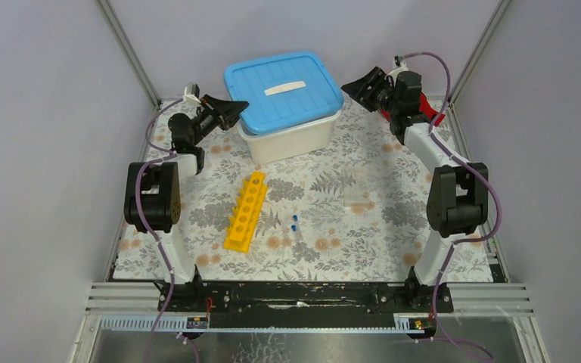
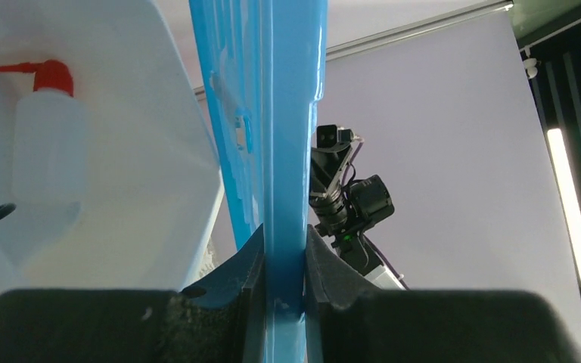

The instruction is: Organize the chemistry lab equipment

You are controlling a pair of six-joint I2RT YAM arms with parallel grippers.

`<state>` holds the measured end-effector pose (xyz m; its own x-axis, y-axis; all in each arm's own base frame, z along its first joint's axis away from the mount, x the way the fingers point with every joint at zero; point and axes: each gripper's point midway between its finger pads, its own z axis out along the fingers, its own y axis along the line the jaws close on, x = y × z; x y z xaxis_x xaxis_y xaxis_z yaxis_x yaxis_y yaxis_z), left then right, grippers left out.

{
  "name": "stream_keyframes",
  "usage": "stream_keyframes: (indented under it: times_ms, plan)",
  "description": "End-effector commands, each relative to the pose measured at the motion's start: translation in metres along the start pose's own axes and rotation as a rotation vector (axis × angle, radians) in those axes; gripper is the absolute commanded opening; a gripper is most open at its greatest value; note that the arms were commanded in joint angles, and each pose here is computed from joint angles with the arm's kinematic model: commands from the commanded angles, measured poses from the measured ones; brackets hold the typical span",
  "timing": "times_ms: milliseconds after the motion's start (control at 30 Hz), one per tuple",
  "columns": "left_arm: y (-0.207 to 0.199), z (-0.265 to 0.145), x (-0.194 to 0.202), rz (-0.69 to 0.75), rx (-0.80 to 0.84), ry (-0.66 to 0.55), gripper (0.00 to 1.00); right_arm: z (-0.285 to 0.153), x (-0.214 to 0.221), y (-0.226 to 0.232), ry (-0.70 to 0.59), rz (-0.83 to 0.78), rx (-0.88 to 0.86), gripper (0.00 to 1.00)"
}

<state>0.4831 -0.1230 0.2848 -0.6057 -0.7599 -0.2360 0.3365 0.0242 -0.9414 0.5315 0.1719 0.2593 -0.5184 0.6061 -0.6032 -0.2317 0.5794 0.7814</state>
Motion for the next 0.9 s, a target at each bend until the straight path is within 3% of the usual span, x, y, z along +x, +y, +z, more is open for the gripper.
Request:
stream_keyframes:
  times_ms: [0,333,867]
  plan:
    - [-0.004,0.0,-0.003,0.005,0.023,0.033,0.0,0.013,-0.013,-0.004,0.012,-0.045,0.018,0.61]
    - [0.008,0.0,-0.006,-0.018,-0.005,0.038,0.0,0.043,-0.023,-0.013,0.063,-0.071,0.046,0.63]
    - [0.018,-0.004,-0.012,-0.027,-0.026,0.052,0.0,0.072,0.007,-0.018,0.17,-0.075,0.051,0.61]
